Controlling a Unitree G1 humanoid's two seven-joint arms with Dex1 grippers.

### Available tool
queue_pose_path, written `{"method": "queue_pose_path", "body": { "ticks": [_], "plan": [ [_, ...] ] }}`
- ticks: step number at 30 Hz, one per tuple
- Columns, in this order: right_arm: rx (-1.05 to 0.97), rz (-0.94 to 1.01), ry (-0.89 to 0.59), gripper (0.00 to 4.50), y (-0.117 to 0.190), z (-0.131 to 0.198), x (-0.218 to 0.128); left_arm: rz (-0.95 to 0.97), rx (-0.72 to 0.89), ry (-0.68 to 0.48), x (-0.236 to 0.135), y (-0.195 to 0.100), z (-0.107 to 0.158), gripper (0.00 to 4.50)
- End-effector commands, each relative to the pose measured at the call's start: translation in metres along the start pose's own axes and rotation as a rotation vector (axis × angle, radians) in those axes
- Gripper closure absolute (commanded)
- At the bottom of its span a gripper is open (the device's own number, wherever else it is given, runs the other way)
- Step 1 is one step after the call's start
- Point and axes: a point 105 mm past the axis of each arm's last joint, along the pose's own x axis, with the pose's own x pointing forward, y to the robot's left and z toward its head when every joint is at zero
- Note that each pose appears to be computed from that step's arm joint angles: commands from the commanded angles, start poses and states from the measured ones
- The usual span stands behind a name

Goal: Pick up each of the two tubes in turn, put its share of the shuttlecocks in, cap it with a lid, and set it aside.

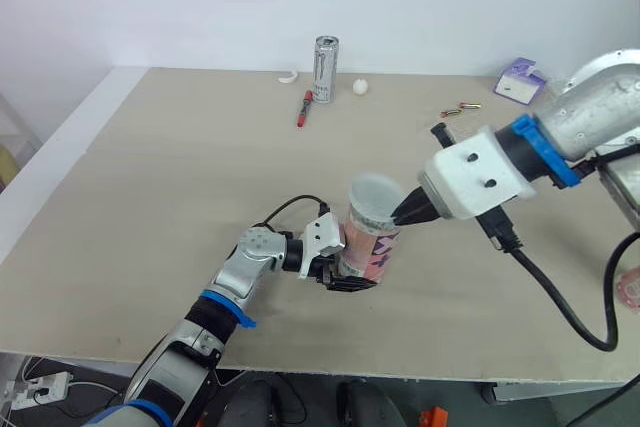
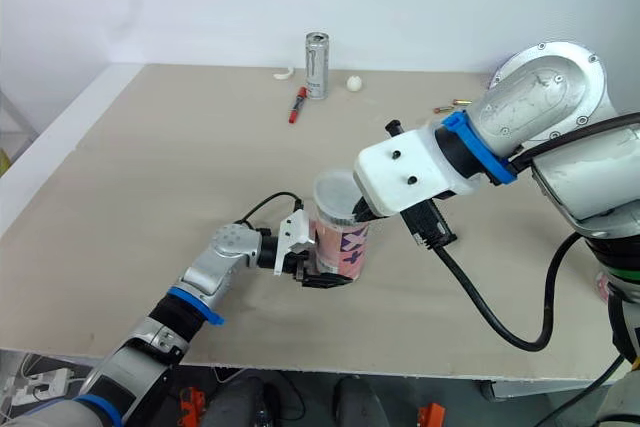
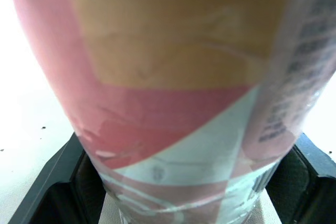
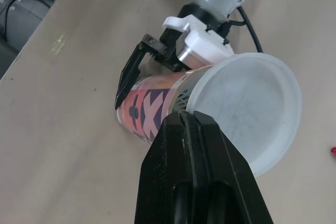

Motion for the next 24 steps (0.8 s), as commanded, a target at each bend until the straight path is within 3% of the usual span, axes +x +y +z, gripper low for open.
{"method": "queue_pose_path", "body": {
  "ticks": [1, 24],
  "plan": [
    [-0.022, 0.042, -0.003, 4.45, 0.0060, 0.0019, -0.0042, 0.002, -0.058, 0.058, -0.0028, -0.0047, -0.0188, 0.79],
    [-0.046, 0.049, -0.006, 4.45, 0.0025, -0.0027, 0.0020, 0.014, -0.068, 0.058, -0.0023, -0.0064, -0.0205, 0.79]
  ]
}}
